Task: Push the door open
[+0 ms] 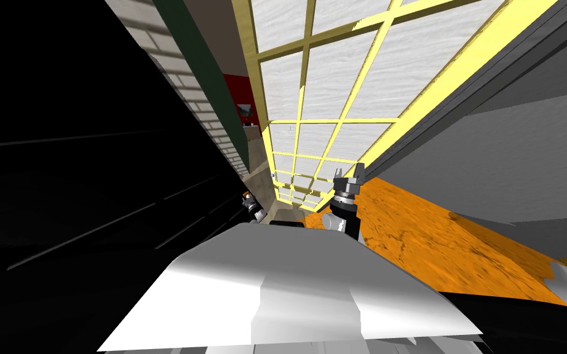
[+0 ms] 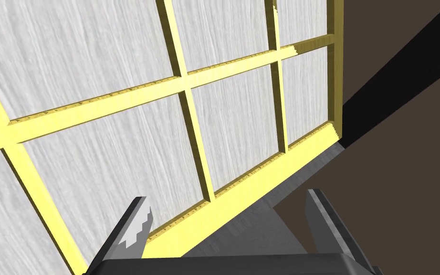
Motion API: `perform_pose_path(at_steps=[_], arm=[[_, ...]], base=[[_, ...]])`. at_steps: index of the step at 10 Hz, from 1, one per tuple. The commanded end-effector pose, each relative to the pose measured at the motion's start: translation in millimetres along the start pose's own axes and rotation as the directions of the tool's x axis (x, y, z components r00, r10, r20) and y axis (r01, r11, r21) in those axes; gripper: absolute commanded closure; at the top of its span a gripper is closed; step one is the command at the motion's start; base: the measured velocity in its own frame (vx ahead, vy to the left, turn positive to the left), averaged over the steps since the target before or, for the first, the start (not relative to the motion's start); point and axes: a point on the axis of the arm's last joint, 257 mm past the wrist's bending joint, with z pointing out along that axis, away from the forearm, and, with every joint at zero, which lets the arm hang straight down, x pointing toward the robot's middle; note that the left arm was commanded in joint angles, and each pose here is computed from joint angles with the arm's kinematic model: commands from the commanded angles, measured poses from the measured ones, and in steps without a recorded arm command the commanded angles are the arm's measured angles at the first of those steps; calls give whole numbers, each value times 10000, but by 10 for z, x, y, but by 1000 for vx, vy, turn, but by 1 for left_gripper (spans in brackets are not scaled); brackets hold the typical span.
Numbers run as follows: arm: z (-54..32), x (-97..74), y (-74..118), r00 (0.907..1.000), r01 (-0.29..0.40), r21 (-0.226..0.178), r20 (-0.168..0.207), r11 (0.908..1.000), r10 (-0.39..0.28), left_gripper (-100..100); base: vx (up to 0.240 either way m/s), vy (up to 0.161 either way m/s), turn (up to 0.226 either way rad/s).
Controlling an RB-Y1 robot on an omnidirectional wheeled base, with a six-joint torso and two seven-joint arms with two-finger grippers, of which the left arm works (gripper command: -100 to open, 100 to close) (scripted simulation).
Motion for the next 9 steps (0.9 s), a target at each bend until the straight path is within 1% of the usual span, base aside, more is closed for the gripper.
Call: perform_pose_path(at_steps=[1,3,4,5,6,8,9], arm=[[95,35,-218,9998,-101,509,-159,9987,109,100],[95,35,-218,9998,-101,509,-159,9987,109,100],[102,33,-297,9998,-93,802,-151,9967,105,100],[102,33,-297,9998,-93,802,-151,9967,105,100],[106,31,-375,9998,-86,1095,-140,9940,102,100],[106,31,-375,9998,-86,1095,-140,9940,102,100],[103,25,-446,9999,-76,1377,-117,9904,93,100]], base=[[26,30,-69],[25,17,-20],[22,20,-84],[22,29,-51],[36,45,-91],[29,34,-18],[32,37,-70]])
